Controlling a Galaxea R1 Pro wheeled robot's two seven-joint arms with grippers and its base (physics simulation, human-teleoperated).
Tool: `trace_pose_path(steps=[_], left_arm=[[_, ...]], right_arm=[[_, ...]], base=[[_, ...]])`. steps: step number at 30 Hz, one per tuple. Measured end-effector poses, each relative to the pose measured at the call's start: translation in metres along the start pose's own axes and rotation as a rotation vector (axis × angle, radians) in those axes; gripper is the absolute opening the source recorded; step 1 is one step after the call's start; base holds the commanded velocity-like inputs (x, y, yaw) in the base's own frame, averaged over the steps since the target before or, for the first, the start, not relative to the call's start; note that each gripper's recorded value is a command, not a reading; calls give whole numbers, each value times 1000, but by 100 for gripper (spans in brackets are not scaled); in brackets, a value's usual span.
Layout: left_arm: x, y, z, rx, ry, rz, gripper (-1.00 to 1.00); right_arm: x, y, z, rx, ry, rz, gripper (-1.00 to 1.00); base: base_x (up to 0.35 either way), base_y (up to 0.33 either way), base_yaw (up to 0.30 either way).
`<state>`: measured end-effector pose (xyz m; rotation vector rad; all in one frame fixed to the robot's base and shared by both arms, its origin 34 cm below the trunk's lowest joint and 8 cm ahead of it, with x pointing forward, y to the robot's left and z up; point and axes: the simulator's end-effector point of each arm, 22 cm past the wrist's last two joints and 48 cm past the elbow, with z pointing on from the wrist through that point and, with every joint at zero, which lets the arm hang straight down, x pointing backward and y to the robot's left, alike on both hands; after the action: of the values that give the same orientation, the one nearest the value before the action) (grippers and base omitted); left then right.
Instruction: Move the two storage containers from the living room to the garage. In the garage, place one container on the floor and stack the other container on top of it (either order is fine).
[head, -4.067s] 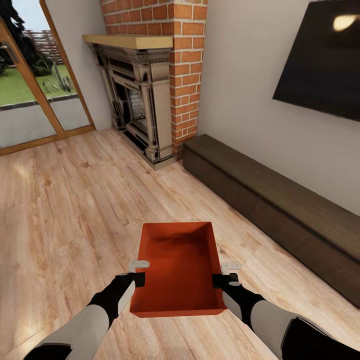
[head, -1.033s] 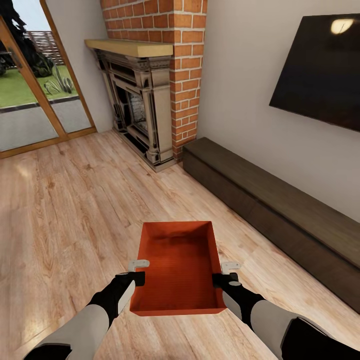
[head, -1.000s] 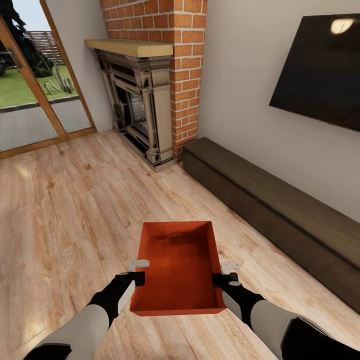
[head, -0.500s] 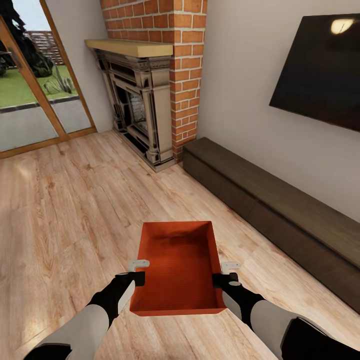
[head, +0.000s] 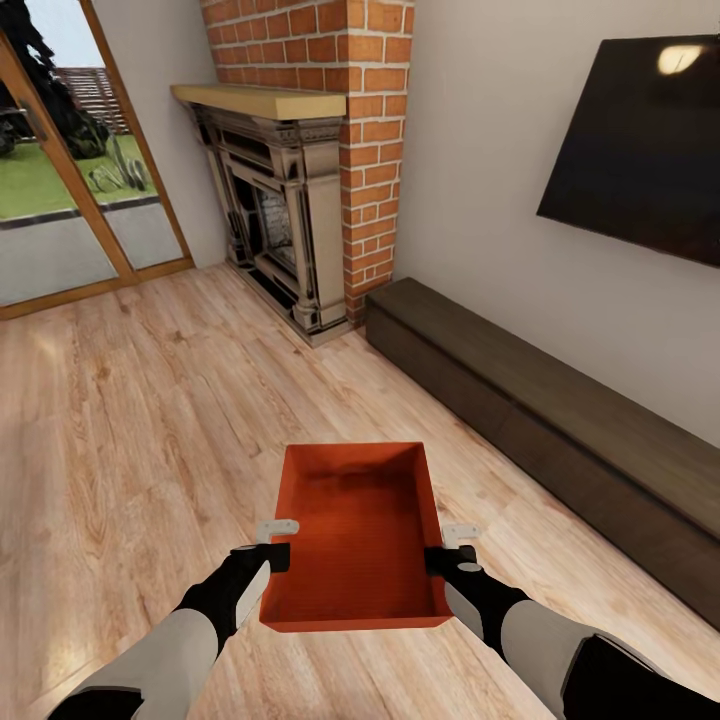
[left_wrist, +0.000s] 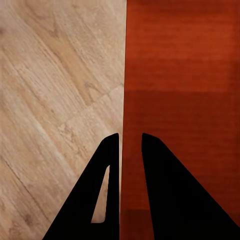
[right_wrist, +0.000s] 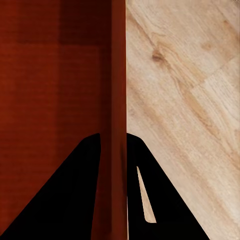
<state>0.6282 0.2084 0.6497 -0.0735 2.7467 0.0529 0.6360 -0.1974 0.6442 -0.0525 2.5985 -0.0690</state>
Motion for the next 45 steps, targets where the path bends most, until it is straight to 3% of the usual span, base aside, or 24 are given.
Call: trace_pose_path(steps=[45], left_arm=[[-36,0,-26,3,-77,-4,-100]], right_arm=[[-40,-3,-21,4,-77,3,-100]], base=[[0,0,0]])
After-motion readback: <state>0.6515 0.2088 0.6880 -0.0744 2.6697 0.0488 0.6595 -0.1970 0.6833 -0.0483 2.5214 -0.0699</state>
